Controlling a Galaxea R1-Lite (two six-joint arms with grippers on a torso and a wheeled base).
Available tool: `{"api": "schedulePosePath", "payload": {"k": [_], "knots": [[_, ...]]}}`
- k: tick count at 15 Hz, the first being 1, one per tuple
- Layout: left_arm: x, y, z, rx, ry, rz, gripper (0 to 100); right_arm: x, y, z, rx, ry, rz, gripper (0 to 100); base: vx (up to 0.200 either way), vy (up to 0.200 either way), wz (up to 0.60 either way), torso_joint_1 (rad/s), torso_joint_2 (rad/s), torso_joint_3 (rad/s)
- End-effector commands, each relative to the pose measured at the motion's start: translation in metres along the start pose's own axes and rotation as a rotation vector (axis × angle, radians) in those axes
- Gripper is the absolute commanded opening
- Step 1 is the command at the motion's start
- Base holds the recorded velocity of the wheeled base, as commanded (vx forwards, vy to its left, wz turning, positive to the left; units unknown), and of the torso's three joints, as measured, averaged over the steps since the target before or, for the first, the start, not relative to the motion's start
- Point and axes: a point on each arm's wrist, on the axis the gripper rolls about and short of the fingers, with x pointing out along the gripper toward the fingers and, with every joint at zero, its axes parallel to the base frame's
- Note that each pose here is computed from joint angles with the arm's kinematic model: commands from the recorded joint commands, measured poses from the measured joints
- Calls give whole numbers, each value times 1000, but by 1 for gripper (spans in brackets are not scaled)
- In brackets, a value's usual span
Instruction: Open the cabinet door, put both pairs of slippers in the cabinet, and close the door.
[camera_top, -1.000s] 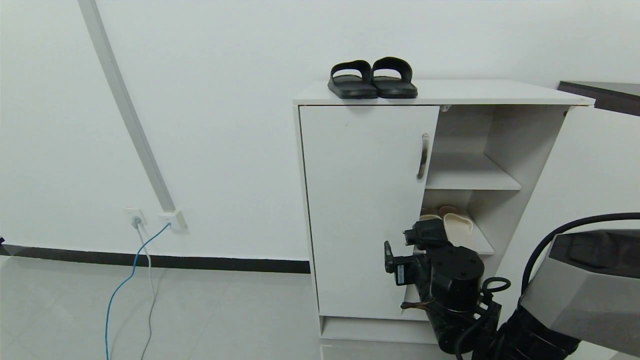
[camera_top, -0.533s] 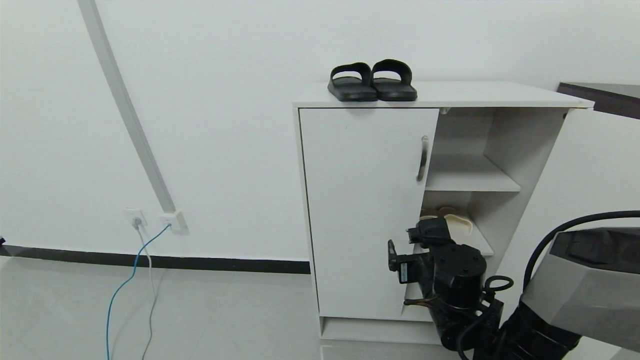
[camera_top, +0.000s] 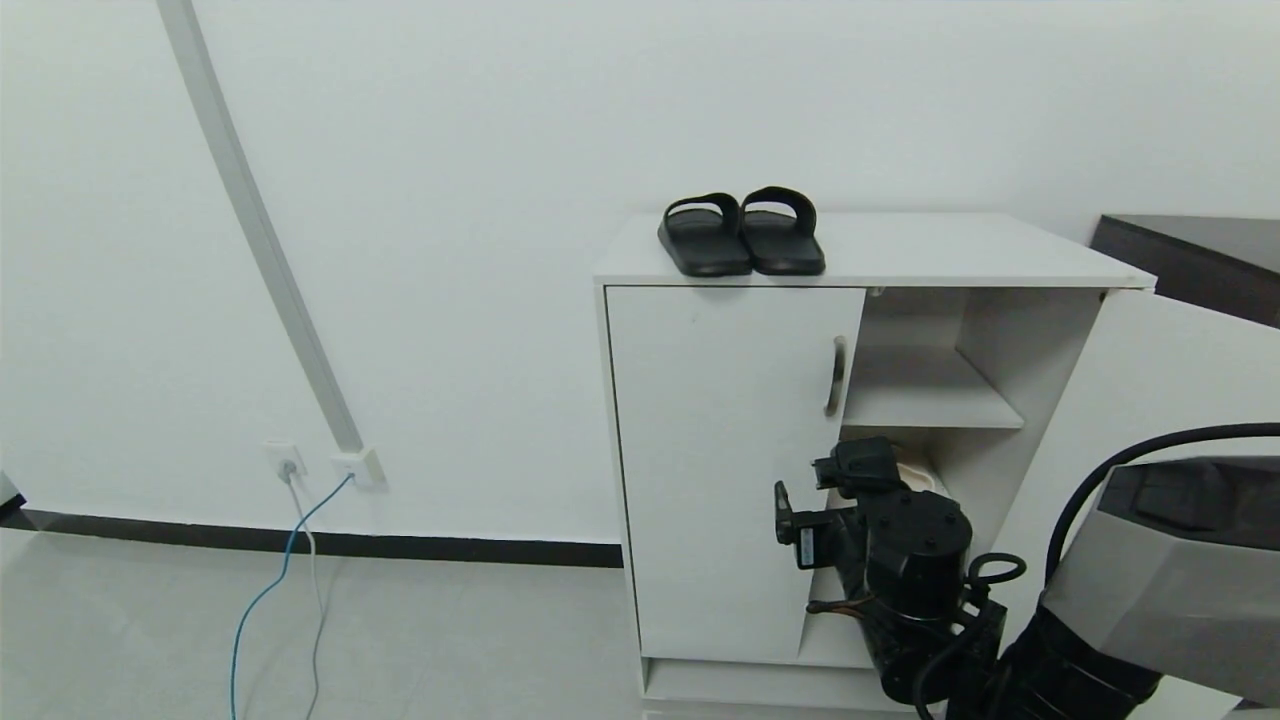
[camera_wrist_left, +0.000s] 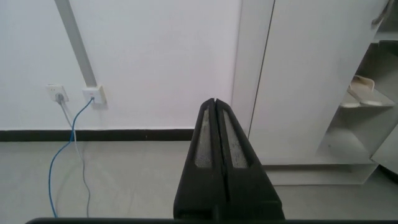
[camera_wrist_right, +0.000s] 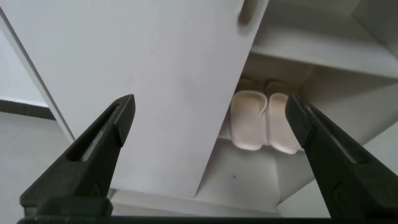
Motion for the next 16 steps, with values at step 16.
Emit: {"api": "schedulePosePath", "payload": {"k": [16], "knots": [[0,0,0,-1,0,0,0,-2,-1,-1,3,-5,3,100,0,0,0,188,-506,-319]]}}
